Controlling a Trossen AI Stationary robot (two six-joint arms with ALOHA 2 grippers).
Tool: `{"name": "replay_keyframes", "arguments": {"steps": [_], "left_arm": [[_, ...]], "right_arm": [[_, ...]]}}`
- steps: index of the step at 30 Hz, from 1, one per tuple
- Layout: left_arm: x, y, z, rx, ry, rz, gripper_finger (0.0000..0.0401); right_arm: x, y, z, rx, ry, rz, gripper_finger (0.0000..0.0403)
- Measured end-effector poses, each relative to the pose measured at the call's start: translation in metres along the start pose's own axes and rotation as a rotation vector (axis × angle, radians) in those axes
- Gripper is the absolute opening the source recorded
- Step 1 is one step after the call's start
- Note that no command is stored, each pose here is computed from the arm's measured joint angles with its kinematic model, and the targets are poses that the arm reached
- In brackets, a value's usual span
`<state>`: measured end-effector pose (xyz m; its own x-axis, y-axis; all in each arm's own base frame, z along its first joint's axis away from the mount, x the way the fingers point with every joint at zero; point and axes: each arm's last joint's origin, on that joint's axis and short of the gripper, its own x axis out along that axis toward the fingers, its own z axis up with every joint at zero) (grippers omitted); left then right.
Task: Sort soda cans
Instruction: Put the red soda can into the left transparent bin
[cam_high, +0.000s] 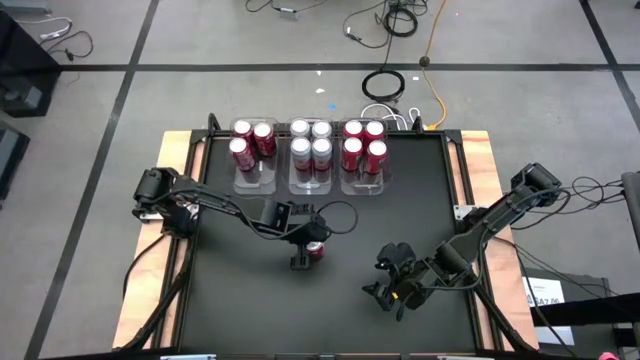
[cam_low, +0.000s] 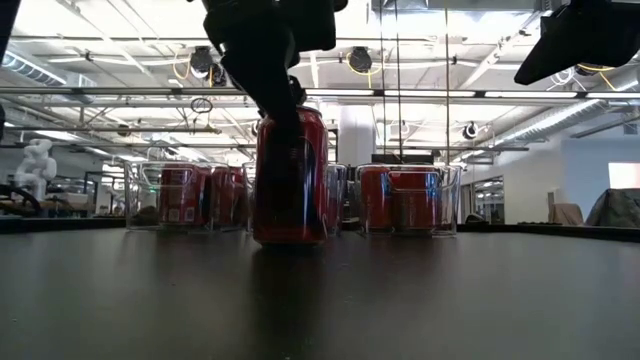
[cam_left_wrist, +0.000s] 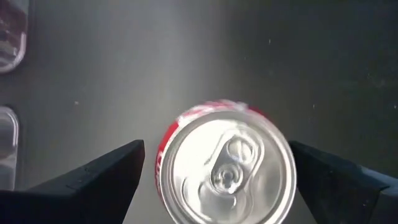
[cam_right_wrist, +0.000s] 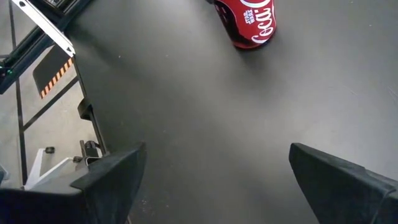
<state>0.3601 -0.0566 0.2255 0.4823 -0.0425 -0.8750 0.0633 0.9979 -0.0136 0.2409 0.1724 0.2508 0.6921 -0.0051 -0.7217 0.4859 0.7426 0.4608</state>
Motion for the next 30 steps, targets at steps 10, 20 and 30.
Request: {"name": "replay_keyframes", "arguments": {"steps": [10,20,30], "left_arm": [[0.000,0.000,0.001,-0.001,-0.007,0.000,0.0341],[-0.006,0.003,0.000,-0.081,-0.004,0.012,0.0327],[-0.085,0.030,0.013,-0.222,-0.107,0.114,0.0326]], "right_arm": [[0.000,0.000,0.000,-0.010,0.000,0.000,0.0386],[0.000,0.000,0.000,-0.032,0.000,0.000,0.0386],[0.000,-0.001,0.000,-0.064,0.002,-0.007,0.0386]]}}
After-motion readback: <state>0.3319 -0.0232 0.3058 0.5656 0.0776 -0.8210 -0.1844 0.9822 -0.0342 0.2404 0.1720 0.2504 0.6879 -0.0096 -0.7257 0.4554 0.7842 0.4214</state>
